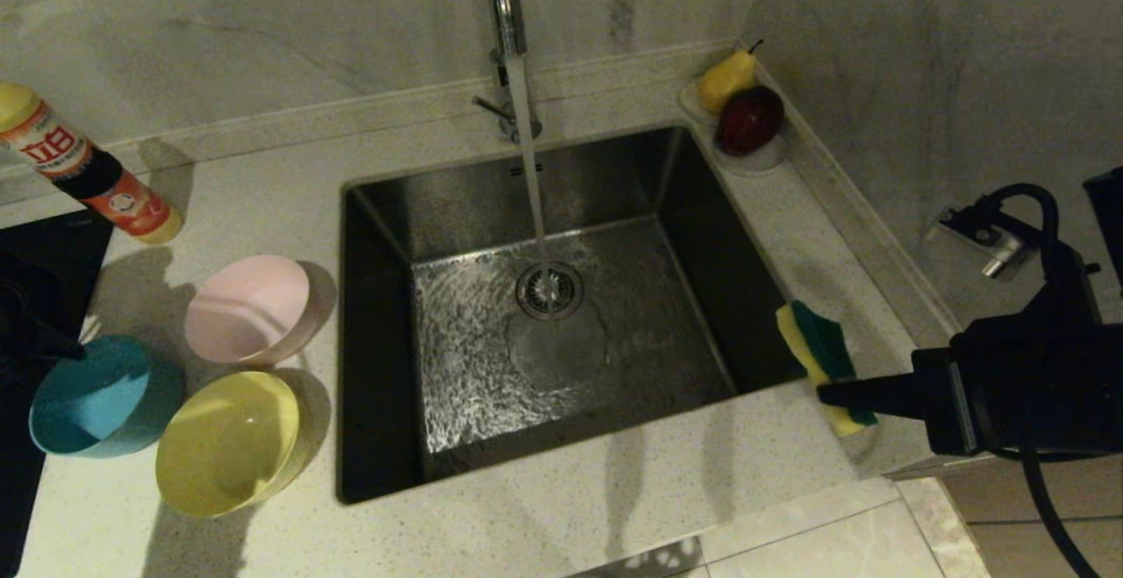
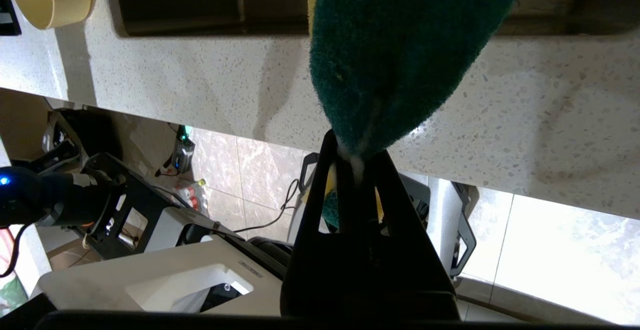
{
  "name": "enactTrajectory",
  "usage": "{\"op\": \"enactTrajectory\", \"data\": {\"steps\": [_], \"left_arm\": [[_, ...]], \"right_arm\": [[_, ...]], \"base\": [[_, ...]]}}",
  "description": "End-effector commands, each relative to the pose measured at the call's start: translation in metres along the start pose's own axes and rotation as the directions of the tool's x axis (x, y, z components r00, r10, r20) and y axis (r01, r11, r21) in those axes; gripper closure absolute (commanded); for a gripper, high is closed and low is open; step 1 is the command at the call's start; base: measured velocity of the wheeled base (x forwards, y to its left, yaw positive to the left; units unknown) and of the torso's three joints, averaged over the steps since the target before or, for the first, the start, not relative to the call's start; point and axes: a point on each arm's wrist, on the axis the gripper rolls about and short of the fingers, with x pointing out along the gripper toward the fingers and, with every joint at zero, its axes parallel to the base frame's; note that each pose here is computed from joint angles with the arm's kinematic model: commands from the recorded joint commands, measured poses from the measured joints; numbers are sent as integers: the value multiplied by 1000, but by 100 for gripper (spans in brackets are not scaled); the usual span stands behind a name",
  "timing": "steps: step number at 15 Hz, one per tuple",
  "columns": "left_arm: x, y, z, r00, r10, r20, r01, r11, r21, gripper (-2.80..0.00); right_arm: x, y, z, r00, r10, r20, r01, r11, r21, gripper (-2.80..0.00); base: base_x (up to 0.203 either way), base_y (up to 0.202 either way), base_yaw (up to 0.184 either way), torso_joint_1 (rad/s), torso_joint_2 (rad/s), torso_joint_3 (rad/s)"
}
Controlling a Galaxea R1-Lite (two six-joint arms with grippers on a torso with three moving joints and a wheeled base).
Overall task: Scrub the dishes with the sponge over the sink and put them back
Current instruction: Pick up a bowl and the sponge
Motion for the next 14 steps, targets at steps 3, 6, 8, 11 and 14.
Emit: {"op": "enactTrajectory", "data": {"steps": [3, 6, 8, 11, 14], "left_arm": [[25, 15, -6, 996, 35, -87, -45, 993, -110, -280], [31, 17, -7, 994, 25, -110, -40, 990, -132, -280], [34, 17, -10, 991, -11, -132, -10, 988, -153, -280], [43, 19, -16, 985, -18, -171, -11, 986, -168, -280], [48, 20, -18, 982, -26, -189, -10, 982, -187, -280]], "right_arm": [[0, 0, 0, 1000, 1, -2, -1, 1000, 0, 0], [1, 0, 1, 1000, 1, -2, -1, 1000, 0, 0], [1, 0, 1, 1000, 2, 1, -2, 1000, 0, 0], [0, 1, 2, 1000, 2, 1, -2, 1000, 0, 0], [0, 1, 2, 1000, 4, 5, -4, 1000, -1, 0]], "base": [[0, 0, 0, 0, 0, 0], [0, 0, 0, 0, 0, 0], [0, 0, 0, 0, 0, 0], [0, 0, 0, 0, 0, 0], [0, 0, 0, 0, 0, 0]]}}
